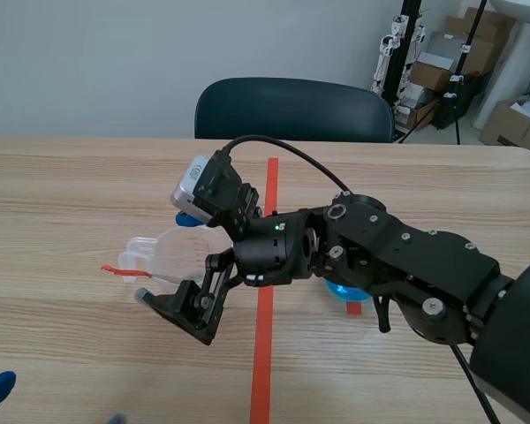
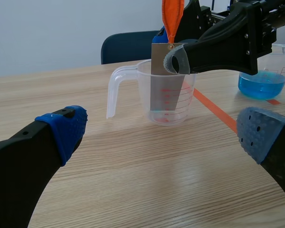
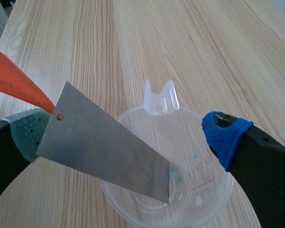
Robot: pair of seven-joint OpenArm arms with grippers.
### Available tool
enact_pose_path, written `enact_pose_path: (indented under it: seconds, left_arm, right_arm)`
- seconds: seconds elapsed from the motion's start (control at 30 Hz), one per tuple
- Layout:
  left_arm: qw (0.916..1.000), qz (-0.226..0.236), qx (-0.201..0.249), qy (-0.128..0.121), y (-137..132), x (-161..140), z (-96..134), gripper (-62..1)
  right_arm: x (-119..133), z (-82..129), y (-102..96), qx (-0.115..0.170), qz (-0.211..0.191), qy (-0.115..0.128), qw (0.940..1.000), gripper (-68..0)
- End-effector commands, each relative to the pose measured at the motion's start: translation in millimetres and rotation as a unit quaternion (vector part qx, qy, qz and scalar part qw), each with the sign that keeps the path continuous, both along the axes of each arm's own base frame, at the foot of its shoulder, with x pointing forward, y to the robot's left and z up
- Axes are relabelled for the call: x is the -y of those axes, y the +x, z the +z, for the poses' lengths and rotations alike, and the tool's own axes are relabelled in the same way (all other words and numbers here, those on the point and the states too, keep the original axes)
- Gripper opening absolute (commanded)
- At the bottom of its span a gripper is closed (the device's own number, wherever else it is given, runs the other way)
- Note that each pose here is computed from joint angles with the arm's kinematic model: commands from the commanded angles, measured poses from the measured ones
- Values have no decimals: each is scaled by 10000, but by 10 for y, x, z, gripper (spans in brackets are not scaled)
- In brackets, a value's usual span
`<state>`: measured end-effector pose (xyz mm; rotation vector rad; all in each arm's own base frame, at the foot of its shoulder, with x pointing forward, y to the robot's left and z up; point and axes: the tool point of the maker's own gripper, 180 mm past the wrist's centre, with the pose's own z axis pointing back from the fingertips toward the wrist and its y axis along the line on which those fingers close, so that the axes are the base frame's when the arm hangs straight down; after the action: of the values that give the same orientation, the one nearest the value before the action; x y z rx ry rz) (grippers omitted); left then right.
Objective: Do the redox reaction experiment. return to the home posture
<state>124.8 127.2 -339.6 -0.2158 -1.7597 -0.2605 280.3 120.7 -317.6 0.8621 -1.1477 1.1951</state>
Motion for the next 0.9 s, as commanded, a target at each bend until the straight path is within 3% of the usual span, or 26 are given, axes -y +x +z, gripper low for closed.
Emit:
enact_pose_path:
  seconds: [0.0,0.37,0.6,0.73,0.87]
  left_arm:
    - [9999,-11,156,-36,36,-8,75,14]
    - [9999,-36,-92,78,-1,-39,-5,14]
    - [9991,-260,-144,305,-191,-152,94,14]
    - [9984,-119,-99,551,-298,-326,220,14]
    - [9978,-100,-164,637,-422,-477,350,14]
  right_arm:
    - [-33,154,77,130,-4,185,9997,4]
    - [-115,338,45,342,123,307,9989,4]
    - [-200,554,-53,539,398,457,9967,4]
    - [-204,646,-195,552,779,504,9942,4]
    - [-176,803,-249,809,892,572,9911,4]
